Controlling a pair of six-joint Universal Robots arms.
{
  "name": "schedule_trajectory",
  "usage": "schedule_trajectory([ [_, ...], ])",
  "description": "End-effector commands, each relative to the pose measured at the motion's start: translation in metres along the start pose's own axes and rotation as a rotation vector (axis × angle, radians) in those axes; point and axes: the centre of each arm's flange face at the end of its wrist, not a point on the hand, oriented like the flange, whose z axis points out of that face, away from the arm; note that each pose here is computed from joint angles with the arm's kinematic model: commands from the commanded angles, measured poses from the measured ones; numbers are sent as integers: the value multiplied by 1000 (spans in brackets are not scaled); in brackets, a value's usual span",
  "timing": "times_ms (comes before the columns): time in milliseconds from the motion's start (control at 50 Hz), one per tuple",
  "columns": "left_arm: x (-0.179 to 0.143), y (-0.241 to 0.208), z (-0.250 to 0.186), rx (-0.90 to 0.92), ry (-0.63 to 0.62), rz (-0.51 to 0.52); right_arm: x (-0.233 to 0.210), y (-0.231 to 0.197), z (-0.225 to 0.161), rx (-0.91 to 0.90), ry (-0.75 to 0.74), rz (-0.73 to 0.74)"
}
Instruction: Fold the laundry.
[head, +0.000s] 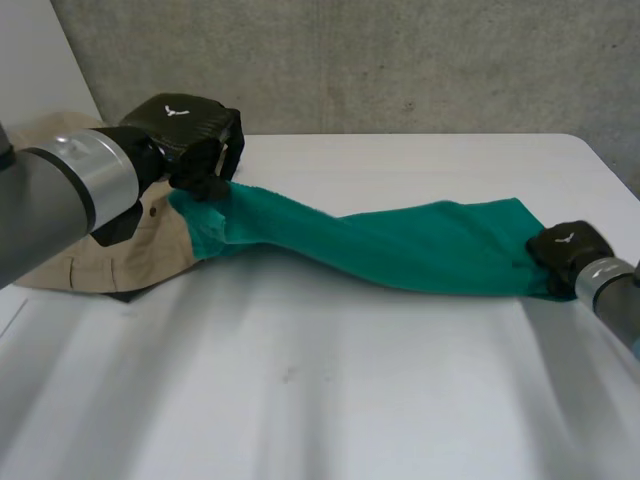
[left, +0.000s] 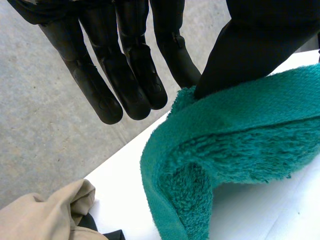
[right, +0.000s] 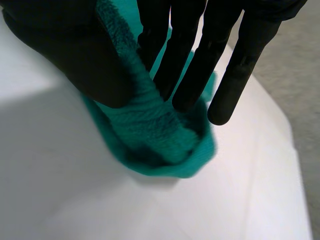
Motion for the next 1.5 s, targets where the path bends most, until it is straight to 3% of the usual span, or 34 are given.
schedule_trajectory([
  [20, -6, -29, -35, 52, -26, 0, 68, -68, -64, 162, 190, 0],
  [100, -13, -48, -60, 98, -56, -2, 103, -110, -102, 287, 243, -15],
  [180, -17, -52, -71, 120, -67, -16, 121, -125, -116, 289, 184, 33],
  [260, -24, -36, -62, 76, -71, -45, 115, -114, -96, 220, 39, 109],
  [380, -24, 22, -9, -86, -39, -81, 87, -99, -59, 133, -111, 115],
  [620, -30, 123, 77, -302, -57, -59, 34, -51, 6, 36, -201, 120],
  [780, -36, 123, 96, -247, -83, -41, 36, -50, 26, 128, -125, 199],
  [940, -40, 93, 75, -190, -117, -15, 52, -67, 5, 152, -105, 249],
  [1040, -36, 83, 51, -193, -120, 46, 50, -67, -25, 68, -129, 198],
  [1160, -31, 103, 31, -272, -89, 183, 39, -42, -54, -83, -180, 90],
  [1280, -30, 131, 41, -269, -23, 279, 25, -20, -48, -61, -162, 8],
  [1500, -34, 160, 69, -282, 9, 314, -5, 8, -19, 38, -165, -109],
])
